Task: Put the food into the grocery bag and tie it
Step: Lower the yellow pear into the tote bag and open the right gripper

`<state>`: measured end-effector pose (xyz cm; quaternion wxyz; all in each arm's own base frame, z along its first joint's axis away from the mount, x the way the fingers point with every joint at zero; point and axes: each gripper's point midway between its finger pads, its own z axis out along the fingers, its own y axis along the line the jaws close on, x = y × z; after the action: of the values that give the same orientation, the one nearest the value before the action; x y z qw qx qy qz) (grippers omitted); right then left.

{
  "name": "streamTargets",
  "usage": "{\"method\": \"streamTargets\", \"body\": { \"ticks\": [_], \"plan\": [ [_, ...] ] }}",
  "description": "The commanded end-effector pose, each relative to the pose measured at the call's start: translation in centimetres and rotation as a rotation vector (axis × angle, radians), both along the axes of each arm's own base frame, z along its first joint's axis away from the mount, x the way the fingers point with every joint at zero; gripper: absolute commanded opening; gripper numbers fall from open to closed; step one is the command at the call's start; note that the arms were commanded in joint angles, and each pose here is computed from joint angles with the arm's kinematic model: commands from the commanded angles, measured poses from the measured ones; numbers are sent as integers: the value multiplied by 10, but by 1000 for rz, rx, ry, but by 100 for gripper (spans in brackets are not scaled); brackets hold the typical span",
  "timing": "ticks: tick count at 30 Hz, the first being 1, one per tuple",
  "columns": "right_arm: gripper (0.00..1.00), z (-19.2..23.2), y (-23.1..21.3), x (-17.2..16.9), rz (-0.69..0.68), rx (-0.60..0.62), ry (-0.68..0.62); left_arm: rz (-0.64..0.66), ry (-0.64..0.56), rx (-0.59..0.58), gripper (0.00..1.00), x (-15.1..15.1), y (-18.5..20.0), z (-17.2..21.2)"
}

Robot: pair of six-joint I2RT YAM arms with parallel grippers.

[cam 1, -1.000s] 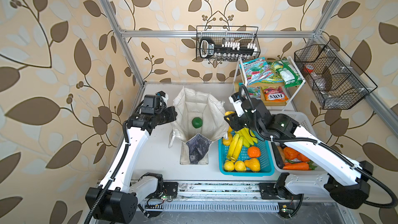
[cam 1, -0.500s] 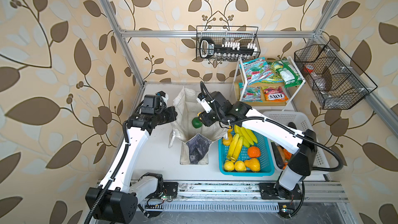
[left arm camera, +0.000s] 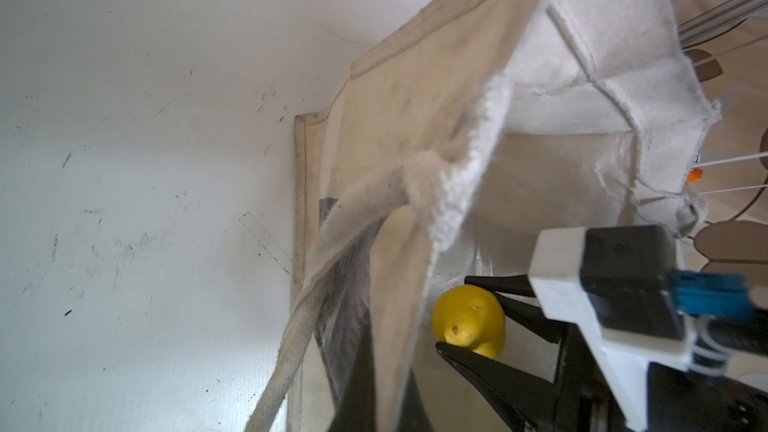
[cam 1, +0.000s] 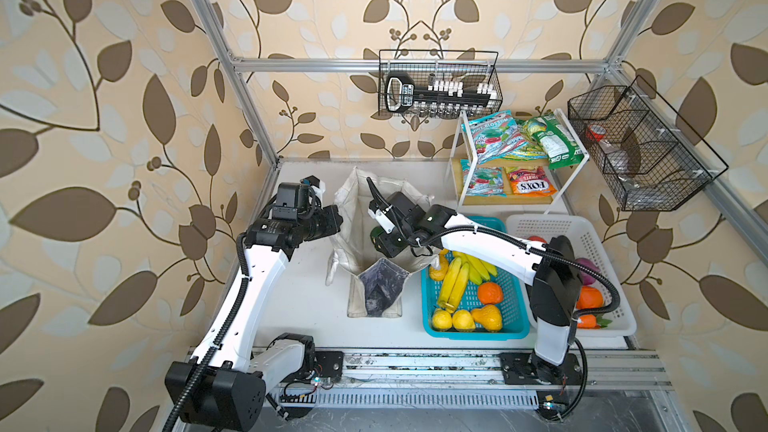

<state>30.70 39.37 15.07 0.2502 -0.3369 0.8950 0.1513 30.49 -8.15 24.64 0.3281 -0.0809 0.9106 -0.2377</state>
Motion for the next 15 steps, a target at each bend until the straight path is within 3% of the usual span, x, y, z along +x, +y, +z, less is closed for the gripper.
{"method": "streamTargets", "body": {
  "ticks": [1, 15],
  "plan": [
    [46, -30, -2, -5, 29, -66, 31, 8, -78, -25, 0, 2, 2, 18],
    [47, -79, -23, -10, -72, -144, 73, 24, -80, -9, 0, 3, 7, 16]
  ]
}}
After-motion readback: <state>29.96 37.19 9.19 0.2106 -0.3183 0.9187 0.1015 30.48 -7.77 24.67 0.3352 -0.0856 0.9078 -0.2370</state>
